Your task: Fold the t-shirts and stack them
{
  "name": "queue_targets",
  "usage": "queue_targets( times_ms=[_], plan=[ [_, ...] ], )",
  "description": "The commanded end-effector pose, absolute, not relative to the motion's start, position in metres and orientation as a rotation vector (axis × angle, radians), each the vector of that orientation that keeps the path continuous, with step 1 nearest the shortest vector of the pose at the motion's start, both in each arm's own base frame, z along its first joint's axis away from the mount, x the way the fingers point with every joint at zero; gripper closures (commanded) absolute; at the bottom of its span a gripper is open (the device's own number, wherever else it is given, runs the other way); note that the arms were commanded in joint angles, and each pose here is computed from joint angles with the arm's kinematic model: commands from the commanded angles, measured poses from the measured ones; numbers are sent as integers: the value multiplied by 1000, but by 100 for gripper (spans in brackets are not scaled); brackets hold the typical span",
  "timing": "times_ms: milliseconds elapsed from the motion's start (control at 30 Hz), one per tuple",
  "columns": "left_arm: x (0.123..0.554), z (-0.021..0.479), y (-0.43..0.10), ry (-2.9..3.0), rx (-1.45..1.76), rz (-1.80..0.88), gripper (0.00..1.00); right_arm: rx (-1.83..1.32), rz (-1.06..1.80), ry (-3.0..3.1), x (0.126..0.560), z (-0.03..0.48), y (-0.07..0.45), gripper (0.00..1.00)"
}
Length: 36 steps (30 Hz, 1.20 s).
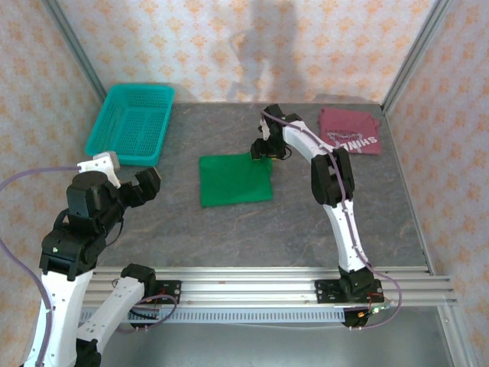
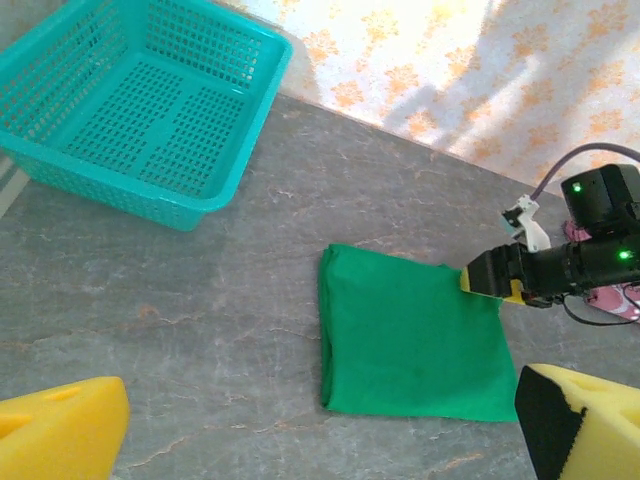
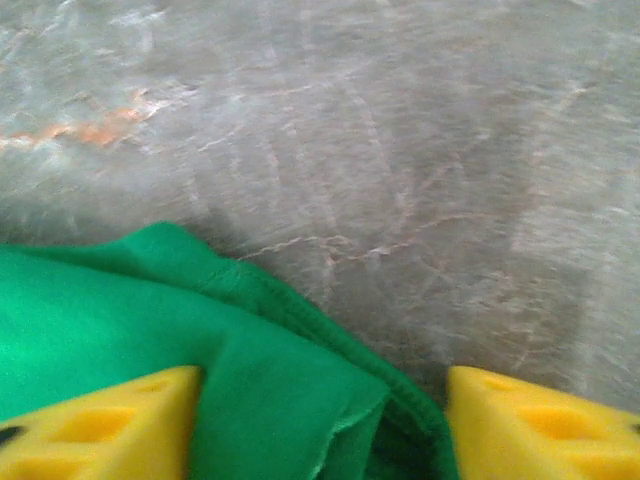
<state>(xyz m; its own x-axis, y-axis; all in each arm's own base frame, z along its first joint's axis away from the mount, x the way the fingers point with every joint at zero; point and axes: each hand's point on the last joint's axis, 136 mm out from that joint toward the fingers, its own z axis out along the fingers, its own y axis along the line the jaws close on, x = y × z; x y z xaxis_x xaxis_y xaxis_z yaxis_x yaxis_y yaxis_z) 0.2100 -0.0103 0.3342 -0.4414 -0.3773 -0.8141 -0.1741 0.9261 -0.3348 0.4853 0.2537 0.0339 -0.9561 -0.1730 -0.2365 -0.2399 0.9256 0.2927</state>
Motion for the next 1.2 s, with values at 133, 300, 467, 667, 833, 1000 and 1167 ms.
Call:
queue_targets(
  times_ms=[133,300,467,667,833,1000,1167],
  plan=[
    [207,335,-1,2044,-407,-173,0,-392,372,2949,463,5,278,90],
    [203,338,2,2033,-407,-156,0,-367,159,2824,482,52,252,100],
    [206,340,-4,2014,-392,-203,0,-353,-126,2667,498,115,205,100],
    [218,340,-15,1995,-351,-264,0,-306,-333,2498,509,188,149,100],
    [235,333,-22,2017,-338,-285,0,-339,-463,2410,512,223,119,100],
    [255,327,-28,2038,-319,-289,0,-325,-483,2380,520,240,101,100],
    [271,322,-31,2055,-304,-276,0,-353,-534,2337,530,258,95,100]
  ],
)
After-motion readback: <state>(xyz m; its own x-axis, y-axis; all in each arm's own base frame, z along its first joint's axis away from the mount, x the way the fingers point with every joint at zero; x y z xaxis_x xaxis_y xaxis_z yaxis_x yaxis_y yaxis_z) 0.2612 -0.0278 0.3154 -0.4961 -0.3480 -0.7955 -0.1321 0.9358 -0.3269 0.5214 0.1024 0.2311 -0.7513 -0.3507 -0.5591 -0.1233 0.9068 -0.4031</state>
